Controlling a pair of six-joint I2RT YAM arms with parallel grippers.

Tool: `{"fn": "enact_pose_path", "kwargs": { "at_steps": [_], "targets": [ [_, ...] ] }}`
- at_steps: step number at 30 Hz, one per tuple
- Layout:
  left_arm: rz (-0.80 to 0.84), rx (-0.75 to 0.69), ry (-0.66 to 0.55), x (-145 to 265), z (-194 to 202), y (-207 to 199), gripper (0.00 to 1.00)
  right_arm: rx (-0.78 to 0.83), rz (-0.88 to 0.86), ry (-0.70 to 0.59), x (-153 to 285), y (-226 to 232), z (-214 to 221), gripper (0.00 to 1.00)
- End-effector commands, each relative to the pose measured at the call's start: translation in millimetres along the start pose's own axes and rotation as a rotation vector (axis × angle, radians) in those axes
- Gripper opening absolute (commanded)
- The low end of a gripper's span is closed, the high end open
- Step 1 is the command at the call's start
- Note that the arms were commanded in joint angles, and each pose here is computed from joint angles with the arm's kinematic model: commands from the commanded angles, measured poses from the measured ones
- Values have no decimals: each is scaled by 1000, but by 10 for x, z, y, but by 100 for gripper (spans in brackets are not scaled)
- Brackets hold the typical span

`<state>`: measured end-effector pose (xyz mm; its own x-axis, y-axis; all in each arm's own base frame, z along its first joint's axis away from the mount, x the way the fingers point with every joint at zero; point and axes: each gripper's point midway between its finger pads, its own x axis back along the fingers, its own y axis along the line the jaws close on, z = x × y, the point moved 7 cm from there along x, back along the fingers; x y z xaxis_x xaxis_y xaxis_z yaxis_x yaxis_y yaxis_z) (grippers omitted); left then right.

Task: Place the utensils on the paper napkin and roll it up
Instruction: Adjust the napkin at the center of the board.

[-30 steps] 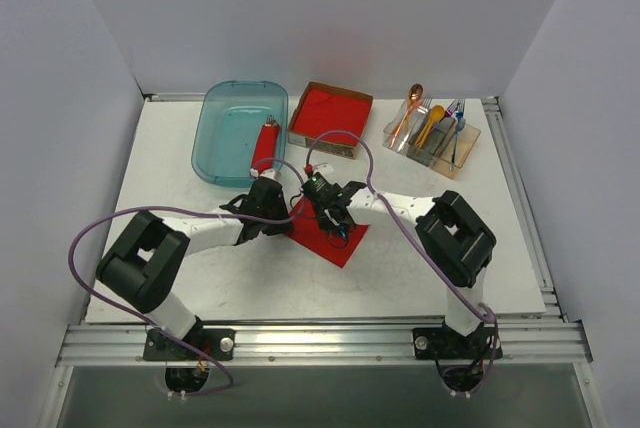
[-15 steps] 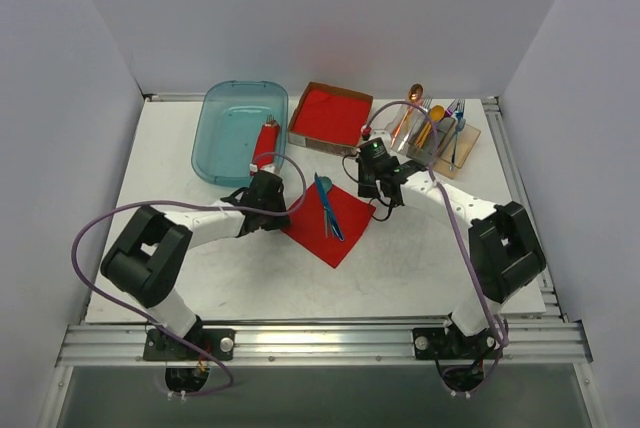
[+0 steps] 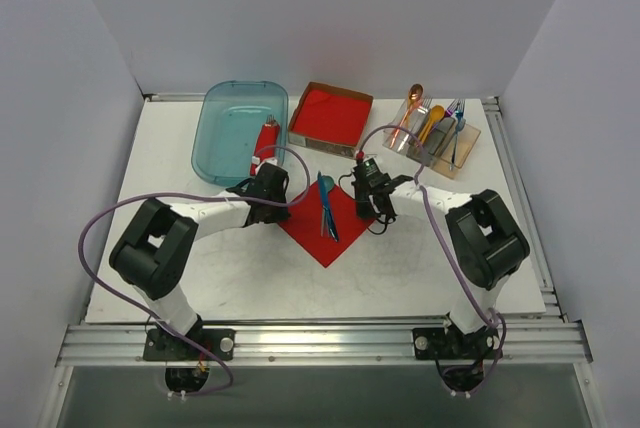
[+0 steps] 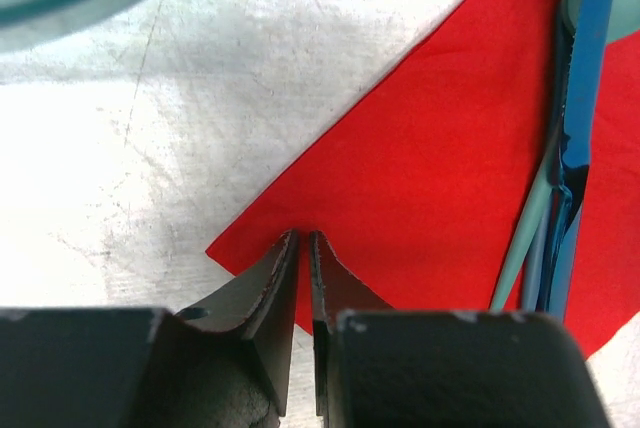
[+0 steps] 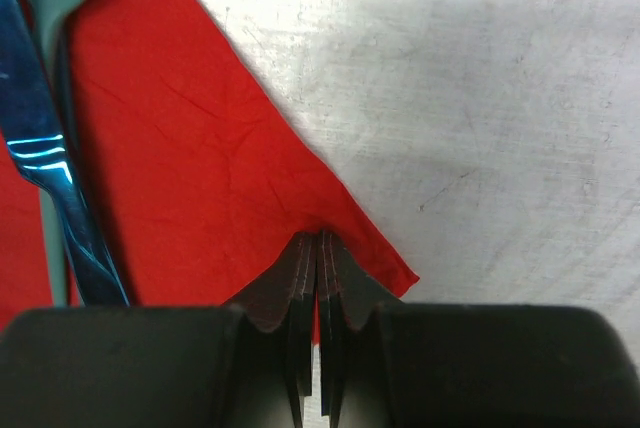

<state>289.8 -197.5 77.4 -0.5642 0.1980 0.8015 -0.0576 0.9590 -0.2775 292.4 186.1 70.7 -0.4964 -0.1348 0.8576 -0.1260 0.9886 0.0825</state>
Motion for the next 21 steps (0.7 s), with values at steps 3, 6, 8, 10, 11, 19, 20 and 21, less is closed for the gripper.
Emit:
{"fn": "enact_pose_path", "kwargs": {
  "at_steps": [3, 6, 8, 10, 11, 19, 20, 21],
  "targets": [
    [-52, -24, -18, -44, -92, 40, 19, -49, 15, 29, -44, -30, 203, 0],
    [-55, -23, -11, -61, -71, 51, 19, -40, 10, 36, -9, 27, 331, 0],
    [-60, -25, -12, -66, -70, 57, 19, -32, 10, 35, 37, 82, 382, 0],
    [-64, -29, -14, -69, -73, 62, 19, -42, 4, 34, 87, 114, 422, 0],
    [-70, -31, -16, -63, -87, 62, 19, -33, -3, 36, 115, 156, 458, 0],
    [-100, -39, -33, -31, -184, 73, 19, -35, 19, 44, 307, 221, 645, 0],
    [-100, -39, -34, -33, -194, 73, 19, -37, 22, 49, 328, 221, 672, 0],
    [-101, -39, -38, -32, -220, 71, 19, -38, 25, 50, 343, 220, 685, 0]
  ]
}}
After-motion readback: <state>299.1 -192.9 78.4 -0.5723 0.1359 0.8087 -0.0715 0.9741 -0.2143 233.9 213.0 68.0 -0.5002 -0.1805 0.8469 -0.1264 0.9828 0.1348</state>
